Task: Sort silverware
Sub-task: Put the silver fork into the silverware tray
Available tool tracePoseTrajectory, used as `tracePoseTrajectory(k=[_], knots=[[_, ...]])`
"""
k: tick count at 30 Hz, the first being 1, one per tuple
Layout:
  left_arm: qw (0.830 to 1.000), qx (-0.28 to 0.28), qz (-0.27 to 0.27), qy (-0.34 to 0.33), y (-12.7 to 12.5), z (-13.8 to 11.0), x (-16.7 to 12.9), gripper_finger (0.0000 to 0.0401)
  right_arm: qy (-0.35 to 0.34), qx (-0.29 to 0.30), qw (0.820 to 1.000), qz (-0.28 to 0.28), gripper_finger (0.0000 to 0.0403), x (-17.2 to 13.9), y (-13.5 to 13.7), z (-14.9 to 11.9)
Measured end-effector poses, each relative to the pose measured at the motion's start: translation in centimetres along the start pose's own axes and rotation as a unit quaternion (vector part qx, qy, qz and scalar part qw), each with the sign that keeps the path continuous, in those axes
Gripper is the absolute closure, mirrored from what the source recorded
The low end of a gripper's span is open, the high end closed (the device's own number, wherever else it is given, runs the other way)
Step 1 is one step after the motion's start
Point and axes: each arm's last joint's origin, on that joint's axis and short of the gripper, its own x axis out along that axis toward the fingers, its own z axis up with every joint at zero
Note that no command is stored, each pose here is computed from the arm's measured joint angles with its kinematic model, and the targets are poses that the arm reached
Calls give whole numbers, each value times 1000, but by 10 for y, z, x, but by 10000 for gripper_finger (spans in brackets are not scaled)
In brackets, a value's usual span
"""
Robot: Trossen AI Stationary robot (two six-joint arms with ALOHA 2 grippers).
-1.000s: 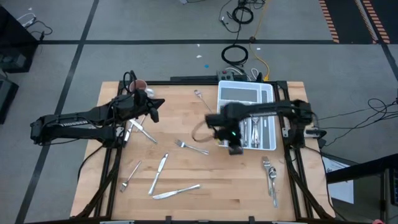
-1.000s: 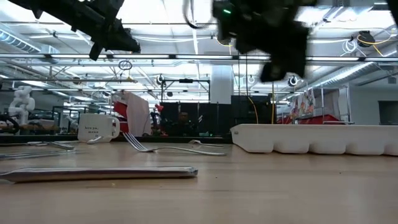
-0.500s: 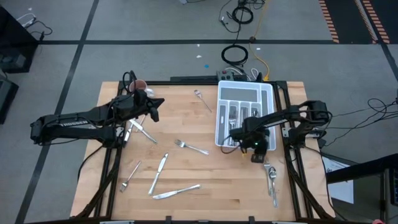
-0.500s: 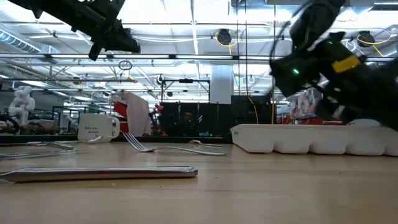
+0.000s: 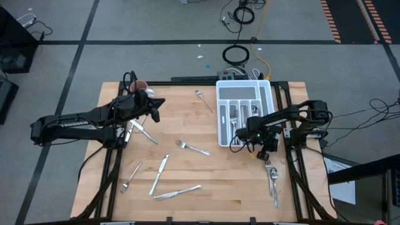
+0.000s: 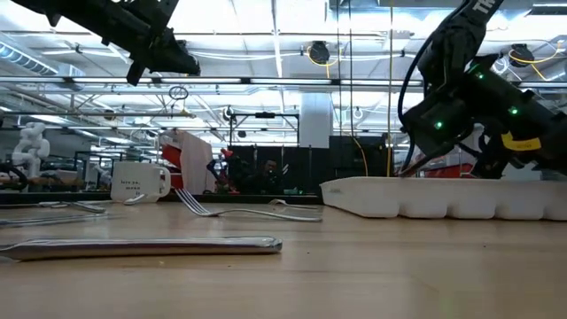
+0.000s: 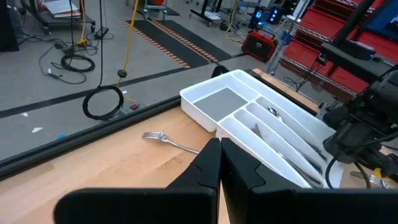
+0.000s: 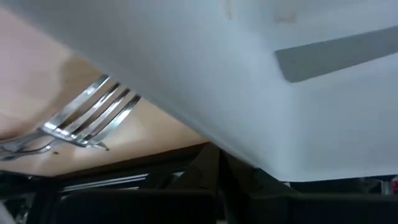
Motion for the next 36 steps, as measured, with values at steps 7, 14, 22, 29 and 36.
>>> tracePoseTrajectory(k=[7, 14, 22, 29, 36], knots=[[1000, 0, -5, 4, 0, 0, 0, 390, 18, -27, 999, 9, 403, -8, 6, -13], [1000, 18, -21, -1, -3, 0, 5, 390, -58, -53, 993, 89, 403, -65, 14, -44], [999, 39, 8, 25, 0, 6, 72, 390, -231, -45, 958, 165, 403, -148, 14, -99], [984, 29, -32, 174, 12, 39, 178, 396, -417, 7, 895, 155, 403, -206, 2, -148], [940, 137, -2, 312, 28, 56, 265, 398, -506, 21, 851, 140, 403, -226, 3, -180]])
